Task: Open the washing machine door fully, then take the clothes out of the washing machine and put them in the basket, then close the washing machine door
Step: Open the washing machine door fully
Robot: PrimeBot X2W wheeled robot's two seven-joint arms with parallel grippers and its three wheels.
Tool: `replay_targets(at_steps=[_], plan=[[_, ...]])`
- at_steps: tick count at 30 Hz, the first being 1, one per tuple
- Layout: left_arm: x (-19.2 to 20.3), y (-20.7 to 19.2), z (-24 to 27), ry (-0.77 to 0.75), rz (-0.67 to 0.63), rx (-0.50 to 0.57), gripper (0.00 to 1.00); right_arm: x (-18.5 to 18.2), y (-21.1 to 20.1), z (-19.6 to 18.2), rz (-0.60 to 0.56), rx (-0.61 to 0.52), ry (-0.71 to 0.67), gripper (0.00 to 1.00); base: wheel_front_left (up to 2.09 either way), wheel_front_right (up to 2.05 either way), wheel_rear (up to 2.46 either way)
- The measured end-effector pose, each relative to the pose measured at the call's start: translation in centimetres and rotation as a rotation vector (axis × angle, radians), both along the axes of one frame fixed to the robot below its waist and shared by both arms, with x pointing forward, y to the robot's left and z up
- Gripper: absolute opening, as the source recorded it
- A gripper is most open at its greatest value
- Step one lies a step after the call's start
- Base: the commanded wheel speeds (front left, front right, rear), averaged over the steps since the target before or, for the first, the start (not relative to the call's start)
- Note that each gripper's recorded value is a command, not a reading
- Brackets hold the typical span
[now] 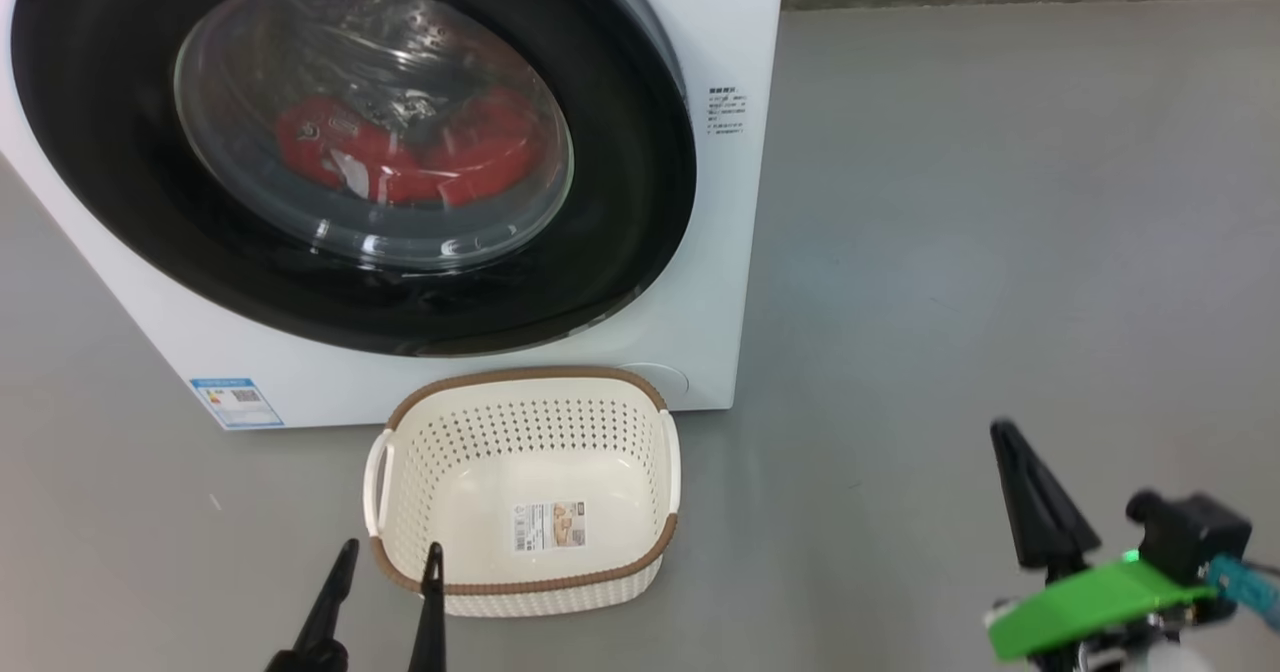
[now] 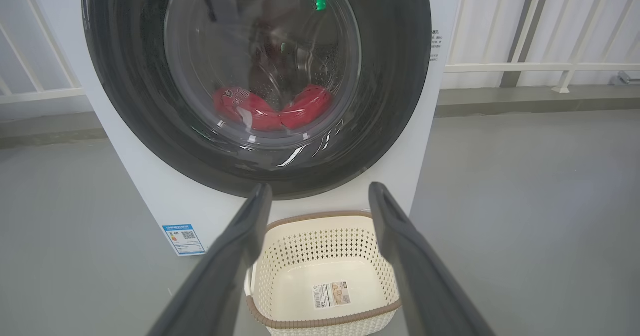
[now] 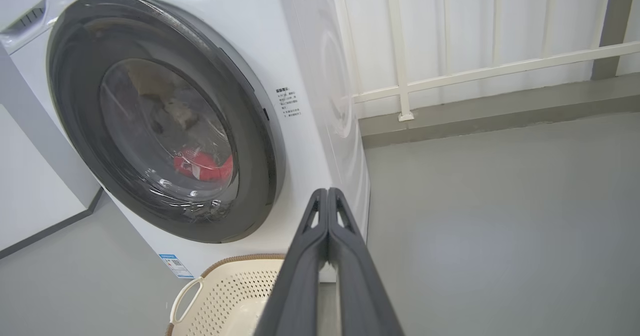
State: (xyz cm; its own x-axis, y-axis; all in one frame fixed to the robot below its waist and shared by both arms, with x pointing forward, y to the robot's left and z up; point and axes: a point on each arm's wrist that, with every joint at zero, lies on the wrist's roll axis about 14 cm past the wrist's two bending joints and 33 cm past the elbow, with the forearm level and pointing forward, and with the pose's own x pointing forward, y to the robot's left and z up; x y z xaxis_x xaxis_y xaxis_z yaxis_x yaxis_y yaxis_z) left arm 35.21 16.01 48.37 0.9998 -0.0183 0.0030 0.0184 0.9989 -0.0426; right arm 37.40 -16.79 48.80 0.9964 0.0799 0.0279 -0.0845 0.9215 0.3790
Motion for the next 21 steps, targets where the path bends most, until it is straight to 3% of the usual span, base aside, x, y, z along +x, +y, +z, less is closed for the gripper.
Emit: replay_targets(at_steps=[10,21], plan=[[0.4,-0.5,-0.7,0.022,-0.010,-0.020,1.00,6.2,2.1,6.8,0.053,0.142,-0.184,0.00,0.00,0.00,0.00],[1.6,-0.6,-0.5,0.022,-0.009,-0.040,1.00,13.1,5.5,12.5,0.183,0.214,-0.295,0.00,0.00,0.00,0.00]])
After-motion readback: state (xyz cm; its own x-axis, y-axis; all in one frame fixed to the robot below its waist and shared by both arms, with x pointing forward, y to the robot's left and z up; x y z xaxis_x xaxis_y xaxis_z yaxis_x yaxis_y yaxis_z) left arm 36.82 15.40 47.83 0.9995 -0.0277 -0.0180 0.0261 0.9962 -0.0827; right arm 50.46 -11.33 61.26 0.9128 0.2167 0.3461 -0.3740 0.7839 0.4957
